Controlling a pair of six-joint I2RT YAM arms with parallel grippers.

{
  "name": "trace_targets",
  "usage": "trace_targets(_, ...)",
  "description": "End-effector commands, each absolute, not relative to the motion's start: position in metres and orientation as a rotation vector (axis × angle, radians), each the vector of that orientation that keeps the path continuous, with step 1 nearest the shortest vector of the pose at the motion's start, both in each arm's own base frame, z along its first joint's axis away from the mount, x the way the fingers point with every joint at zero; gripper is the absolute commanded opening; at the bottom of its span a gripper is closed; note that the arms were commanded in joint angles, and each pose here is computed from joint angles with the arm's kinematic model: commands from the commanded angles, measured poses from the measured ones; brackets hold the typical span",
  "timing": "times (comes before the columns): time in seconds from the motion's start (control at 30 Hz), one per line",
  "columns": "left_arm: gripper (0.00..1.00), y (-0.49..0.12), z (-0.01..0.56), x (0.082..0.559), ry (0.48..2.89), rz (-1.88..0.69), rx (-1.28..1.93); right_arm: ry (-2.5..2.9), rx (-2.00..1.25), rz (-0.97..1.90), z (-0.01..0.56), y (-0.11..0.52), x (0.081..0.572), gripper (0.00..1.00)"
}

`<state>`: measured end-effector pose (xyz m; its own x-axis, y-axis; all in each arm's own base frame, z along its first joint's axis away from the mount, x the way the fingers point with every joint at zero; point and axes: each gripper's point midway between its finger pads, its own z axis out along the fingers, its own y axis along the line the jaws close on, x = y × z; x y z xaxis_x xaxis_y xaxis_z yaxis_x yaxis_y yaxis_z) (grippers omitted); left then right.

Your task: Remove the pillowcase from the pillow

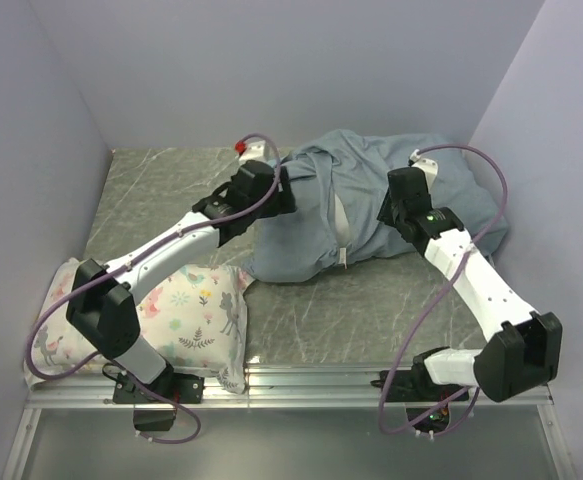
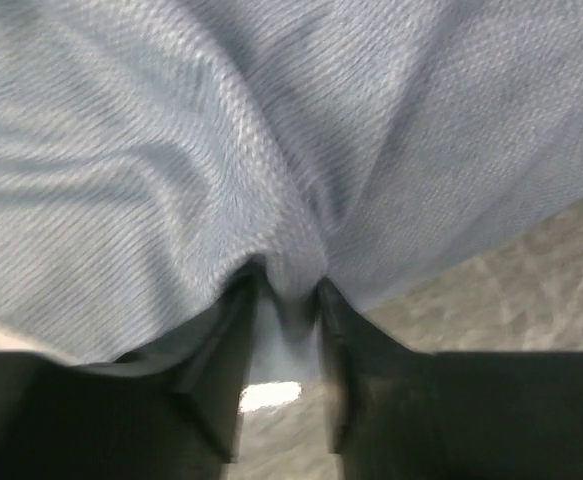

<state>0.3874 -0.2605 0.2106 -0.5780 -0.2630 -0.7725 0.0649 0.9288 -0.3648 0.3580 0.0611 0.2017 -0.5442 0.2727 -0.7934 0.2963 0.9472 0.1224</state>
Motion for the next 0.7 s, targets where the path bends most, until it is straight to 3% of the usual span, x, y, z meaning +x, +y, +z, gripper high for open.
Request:
trace_targets(0.0, 0.85, -0.285, 0.266, 0.389, 2.014, -0.46, -0.116, 2.088, 0.38, 0.053, 0.233, 0.068, 0.353, 0.49)
trace_targets(0.03, 0.86, -0.292, 0.265, 0.387, 2.019, -0.451, -0.099, 2.084, 0.365, 0.064, 0.237, 0.072, 0.35, 0.56)
trace_targets(0.2, 0.88, -0.336, 0.255, 0.379, 2.043, -0.486, -0.018, 2.015, 0.268, 0.175, 0.27, 0.106, 0.341, 0.71)
trace_targets(0.47, 0.84, -0.338, 0.239, 0.395, 2.069, -0.381, -0.009, 2.119, 0.162, 0.117, 0.24, 0.146, 0.379, 0.82)
trace_targets(0.57, 0.71, -0.337, 0.235, 0.399, 2.081, -0.39, -0.003, 2.173, 0.145, 0.107, 0.219, 0.156, 0.4, 0.83)
trace_targets(0.6, 0.62, -0.335, 0.23, 0.401, 2.094, -0.382, -0.004, 2.181, 0.15, 0.098, 0.218, 0.156, 0.406, 0.82)
trace_targets(0.67, 0.34, -0.319, 0.224, 0.404, 2.118, -0.354, -0.034, 2.23, 0.152, 0.073, 0.197, 0.157, 0.416, 0.79)
